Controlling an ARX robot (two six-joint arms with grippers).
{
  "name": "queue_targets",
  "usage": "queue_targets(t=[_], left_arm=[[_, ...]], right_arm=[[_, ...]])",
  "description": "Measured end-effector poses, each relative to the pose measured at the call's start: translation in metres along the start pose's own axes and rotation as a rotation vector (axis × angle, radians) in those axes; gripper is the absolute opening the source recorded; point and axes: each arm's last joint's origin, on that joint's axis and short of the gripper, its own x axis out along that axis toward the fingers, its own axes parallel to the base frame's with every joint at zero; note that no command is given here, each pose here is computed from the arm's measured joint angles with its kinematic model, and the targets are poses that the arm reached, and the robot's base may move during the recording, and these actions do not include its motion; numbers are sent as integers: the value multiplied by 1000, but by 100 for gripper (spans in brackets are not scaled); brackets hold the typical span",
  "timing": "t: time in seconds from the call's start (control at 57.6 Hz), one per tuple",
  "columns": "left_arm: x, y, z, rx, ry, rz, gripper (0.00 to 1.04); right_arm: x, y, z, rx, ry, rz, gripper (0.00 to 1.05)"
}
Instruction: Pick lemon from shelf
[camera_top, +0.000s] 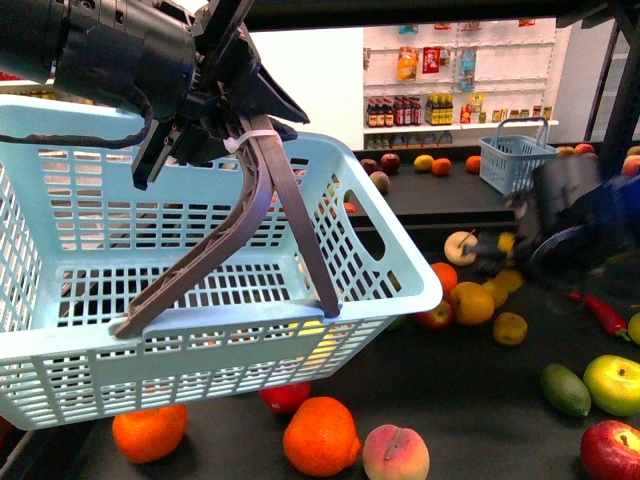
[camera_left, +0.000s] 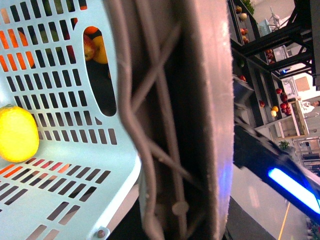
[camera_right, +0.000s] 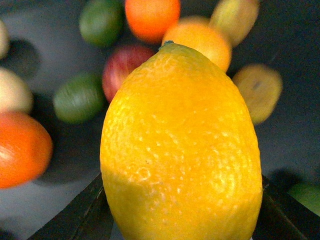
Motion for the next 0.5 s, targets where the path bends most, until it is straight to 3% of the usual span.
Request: queue_targets(t=[0.191, 0.503], left_arm=[[0, 0, 0, 0, 2, -2, 13], [0, 0, 0, 0, 2, -3, 13]], right_arm=[[-62, 13, 24, -5, -24, 116, 63], [-161, 91, 44, -33, -69, 403, 62]])
